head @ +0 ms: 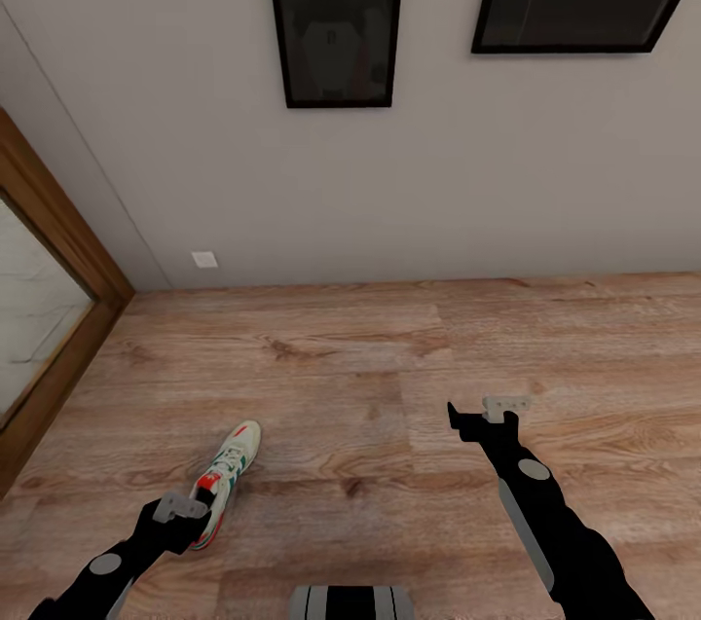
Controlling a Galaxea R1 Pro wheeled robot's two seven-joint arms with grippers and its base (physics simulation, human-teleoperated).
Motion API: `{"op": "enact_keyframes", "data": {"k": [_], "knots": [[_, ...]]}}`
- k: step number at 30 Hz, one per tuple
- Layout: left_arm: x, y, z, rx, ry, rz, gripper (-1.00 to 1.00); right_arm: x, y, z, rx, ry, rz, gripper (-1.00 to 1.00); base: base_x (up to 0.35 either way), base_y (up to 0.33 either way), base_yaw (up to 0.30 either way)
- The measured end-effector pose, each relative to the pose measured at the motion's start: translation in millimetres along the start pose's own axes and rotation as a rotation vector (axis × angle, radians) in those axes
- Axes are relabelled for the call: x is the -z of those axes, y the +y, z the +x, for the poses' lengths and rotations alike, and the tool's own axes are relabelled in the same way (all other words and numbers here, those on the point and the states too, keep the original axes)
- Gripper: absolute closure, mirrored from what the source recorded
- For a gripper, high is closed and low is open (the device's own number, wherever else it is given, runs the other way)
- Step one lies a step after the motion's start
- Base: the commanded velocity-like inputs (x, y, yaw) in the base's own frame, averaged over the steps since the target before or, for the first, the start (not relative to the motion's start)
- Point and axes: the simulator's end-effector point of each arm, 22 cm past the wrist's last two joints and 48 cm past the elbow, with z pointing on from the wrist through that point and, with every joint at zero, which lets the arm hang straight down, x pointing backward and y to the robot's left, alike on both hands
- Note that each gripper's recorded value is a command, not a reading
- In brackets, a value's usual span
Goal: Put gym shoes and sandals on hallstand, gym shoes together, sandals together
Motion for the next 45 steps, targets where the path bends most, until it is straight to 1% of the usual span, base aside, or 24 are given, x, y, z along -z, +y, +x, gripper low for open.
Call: {"op": "enact_keyframes", "data": {"k": [9, 20, 34, 45], "knots": [[-6.6, -2.6, 14.3, -0.001, 0.026, 0.006, -1.00, -7.9, 0.8, 21.5, 0.001, 0.037, -0.001, -1.00, 0.000, 0.000, 0.002], [-7.8, -4.3, 18.6, 0.000, 0.034, 0.008, -1.00, -9.5, 1.0, 26.4, 0.001, 0.045, -0.001, -1.00, 0.000, 0.000, 0.066], [-16.6, -13.1, 54.0, 0.005, 0.099, 0.025, -1.00, -21.1, 2.2, 65.3, 0.003, 0.111, -0.003, -1.00, 0.000, 0.000, 0.046], [-15.9, -13.6, 55.6, 0.005, 0.101, 0.026, -1.00, -21.0, 2.6, 65.6, 0.003, 0.112, -0.003, -1.00, 0.000, 0.000, 0.000]]}}
